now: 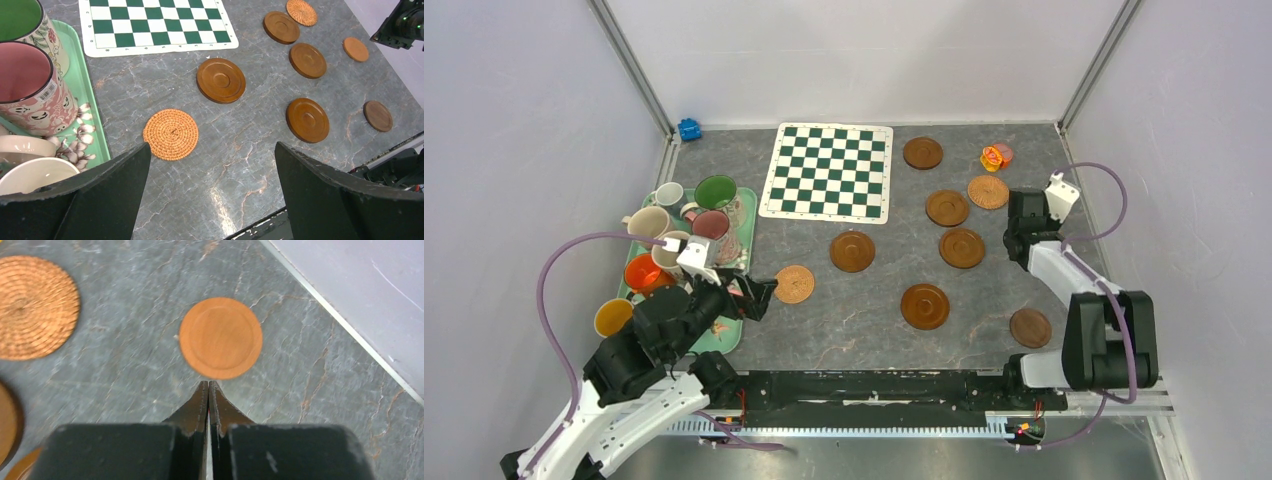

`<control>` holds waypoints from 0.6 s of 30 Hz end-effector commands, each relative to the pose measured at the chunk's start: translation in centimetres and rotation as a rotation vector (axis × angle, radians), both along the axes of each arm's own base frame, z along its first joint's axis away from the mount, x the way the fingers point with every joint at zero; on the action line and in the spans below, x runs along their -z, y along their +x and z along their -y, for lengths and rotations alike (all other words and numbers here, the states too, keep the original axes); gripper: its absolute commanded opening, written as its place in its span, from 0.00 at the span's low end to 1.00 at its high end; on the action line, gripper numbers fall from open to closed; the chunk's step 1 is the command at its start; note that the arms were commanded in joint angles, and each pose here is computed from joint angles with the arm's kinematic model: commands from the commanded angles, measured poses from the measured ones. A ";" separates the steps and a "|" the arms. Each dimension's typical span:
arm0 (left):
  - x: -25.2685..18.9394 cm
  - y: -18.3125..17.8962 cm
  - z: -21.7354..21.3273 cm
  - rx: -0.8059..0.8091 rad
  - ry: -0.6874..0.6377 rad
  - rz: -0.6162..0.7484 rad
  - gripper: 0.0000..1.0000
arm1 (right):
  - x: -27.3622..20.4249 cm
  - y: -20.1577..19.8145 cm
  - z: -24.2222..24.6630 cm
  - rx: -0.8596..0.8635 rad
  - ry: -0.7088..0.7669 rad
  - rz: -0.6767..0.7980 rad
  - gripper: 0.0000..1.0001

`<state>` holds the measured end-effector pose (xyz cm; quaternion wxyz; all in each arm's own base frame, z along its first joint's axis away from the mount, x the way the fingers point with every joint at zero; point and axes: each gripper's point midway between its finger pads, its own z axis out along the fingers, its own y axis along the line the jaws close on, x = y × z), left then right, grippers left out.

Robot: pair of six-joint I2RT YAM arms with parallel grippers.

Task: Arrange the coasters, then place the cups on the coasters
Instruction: Move the coaster to the corner of the board.

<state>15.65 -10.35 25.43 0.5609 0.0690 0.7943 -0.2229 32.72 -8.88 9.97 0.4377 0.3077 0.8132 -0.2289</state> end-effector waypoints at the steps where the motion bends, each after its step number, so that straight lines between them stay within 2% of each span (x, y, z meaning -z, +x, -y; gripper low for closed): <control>1: -0.6 0.1 -0.2 -0.008 -0.014 0.031 1.00 | -0.9 2.3 3.0 0.059 -0.019 0.046 0.00; 18: 0.1 0.7 0.2 -0.013 0.023 0.005 1.00 | 5.9 4.2 4.9 0.005 0.152 -0.138 0.00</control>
